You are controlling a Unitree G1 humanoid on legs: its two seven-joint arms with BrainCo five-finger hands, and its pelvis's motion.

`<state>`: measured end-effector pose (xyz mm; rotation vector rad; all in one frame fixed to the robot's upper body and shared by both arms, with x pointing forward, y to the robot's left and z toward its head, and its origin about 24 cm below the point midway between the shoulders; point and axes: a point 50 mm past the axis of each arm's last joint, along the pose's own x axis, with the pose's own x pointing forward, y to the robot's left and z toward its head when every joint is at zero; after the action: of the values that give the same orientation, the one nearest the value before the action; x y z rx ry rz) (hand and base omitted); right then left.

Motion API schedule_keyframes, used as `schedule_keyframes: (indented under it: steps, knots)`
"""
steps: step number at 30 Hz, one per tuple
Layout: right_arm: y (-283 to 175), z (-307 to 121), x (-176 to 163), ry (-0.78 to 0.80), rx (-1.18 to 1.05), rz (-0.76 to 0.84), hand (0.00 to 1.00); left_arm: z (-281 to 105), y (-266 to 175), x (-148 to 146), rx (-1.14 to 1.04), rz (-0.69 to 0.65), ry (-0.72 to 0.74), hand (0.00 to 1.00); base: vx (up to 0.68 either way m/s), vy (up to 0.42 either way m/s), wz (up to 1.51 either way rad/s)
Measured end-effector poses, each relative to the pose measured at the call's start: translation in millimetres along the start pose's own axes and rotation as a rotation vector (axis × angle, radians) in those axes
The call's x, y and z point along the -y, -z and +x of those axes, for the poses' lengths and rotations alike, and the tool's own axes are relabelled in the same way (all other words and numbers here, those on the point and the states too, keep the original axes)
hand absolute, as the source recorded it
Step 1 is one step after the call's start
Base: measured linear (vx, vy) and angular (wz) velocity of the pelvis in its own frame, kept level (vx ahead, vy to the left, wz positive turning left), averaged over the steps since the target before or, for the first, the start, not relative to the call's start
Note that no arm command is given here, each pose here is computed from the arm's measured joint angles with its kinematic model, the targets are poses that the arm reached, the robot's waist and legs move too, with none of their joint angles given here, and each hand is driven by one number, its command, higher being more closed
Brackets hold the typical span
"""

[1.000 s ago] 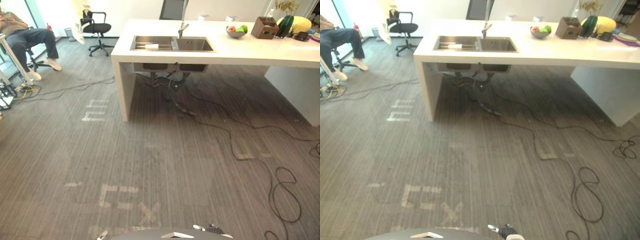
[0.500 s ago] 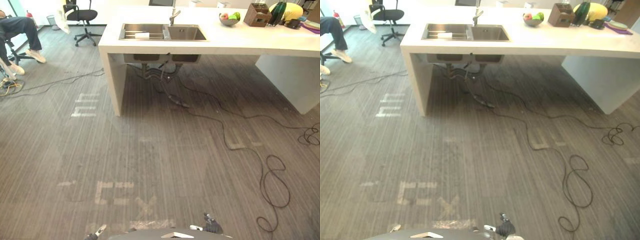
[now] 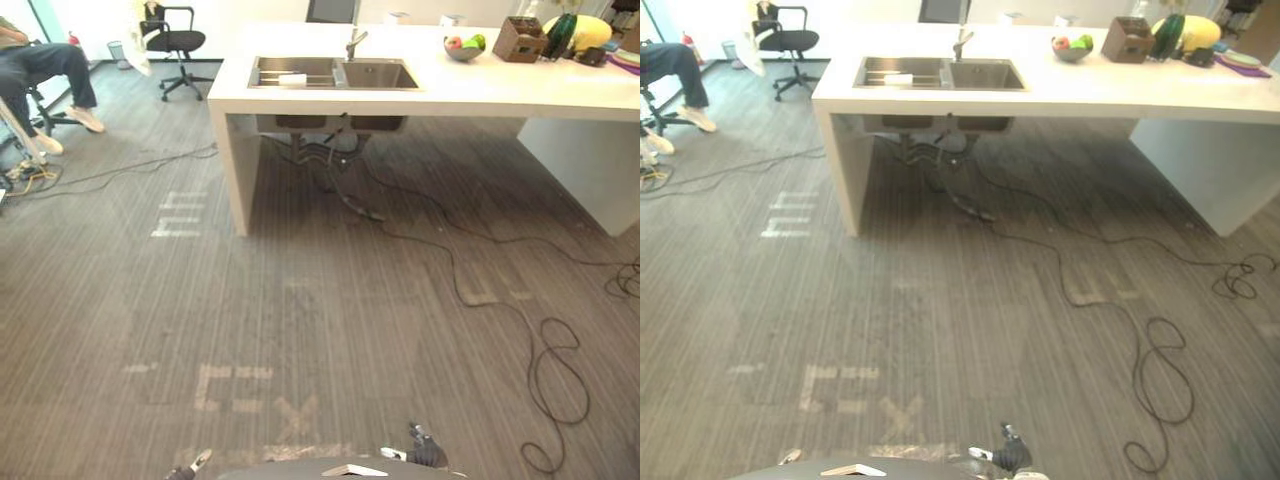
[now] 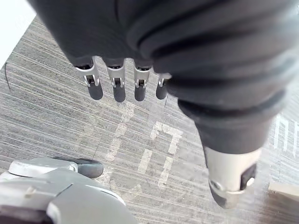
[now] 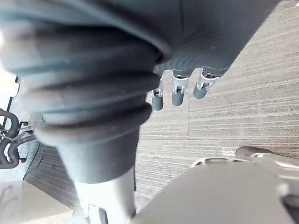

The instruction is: Walk over to the sink, pick up the cup, carry it to the dishwasher, place the cup inside the dishwasher, then close the dishwasher door

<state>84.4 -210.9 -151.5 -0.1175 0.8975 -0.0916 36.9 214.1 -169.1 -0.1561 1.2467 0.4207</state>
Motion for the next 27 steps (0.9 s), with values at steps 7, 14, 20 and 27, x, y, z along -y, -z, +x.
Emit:
schedule_keyframes:
  steps: [7,14,20,27]
  knots:
    - [-10.9,3.6,0.1,0.025,0.058,0.084,0.00,1.4,-4.7,-1.9,-0.014,-0.128,-0.010,0.00,0.14,0.013,0.17]
    - [-5.4,-4.3,4.6,0.104,0.085,0.260,0.00,2.1,-7.8,3.4,-0.008,-0.228,0.000,0.00,0.38,-0.151,0.22]
    - [-3.1,-5.8,23.5,0.132,0.076,0.284,0.00,-0.5,3.1,16.4,-0.003,-0.266,0.009,0.00,0.67,-0.309,0.02]
    - [-1.9,-3.6,17.3,0.093,0.061,0.273,0.00,-0.8,-39.3,19.9,0.200,-0.205,0.021,0.00,0.59,-0.165,-0.14]
